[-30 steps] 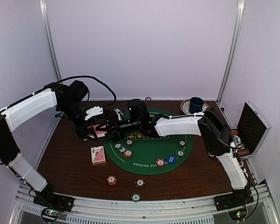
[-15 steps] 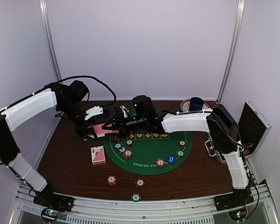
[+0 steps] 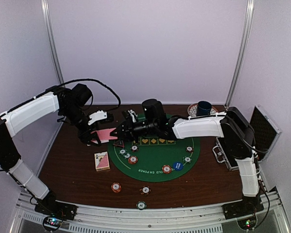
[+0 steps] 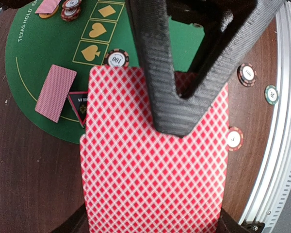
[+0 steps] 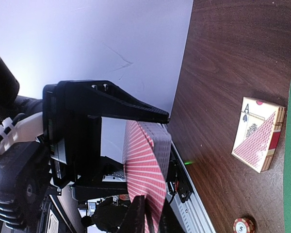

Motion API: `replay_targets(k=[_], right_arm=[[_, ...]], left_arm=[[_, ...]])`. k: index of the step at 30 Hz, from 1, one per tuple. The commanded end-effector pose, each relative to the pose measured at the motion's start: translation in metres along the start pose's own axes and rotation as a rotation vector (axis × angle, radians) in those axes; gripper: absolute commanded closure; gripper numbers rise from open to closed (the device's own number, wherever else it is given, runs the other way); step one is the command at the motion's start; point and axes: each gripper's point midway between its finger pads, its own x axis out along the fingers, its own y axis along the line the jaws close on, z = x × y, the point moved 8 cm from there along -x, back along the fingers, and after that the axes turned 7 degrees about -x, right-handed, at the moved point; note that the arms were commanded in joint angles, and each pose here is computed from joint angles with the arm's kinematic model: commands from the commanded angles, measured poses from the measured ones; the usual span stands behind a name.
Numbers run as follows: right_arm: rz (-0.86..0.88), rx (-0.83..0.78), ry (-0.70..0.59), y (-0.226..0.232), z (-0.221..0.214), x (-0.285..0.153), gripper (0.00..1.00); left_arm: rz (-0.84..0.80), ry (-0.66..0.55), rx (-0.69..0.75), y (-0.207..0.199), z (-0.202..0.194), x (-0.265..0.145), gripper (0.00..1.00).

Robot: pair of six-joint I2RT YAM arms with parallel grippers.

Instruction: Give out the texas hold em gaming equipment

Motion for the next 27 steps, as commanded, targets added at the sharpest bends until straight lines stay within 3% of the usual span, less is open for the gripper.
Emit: replay_targets(k=[1, 15, 27], right_arm=[[0.044, -0.022, -0.029, 0.023, 0.006, -0.016, 0.90], [-0.130, 0.046, -0.100, -0.026, -0.002, -0.108, 1.00], [-0.522, 0.109, -0.027, -0.104, -0.039, -0.192, 1.00]], left_arm=[[0.016, -0.036, 0.024, 0.001, 0.007, -0.008, 1.00], [0.021, -0.021, 0.028, 0.001, 0.004, -0.006, 1.00], [0.016, -0.027, 0.033, -0.001, 0.004, -0.009, 1.00]])
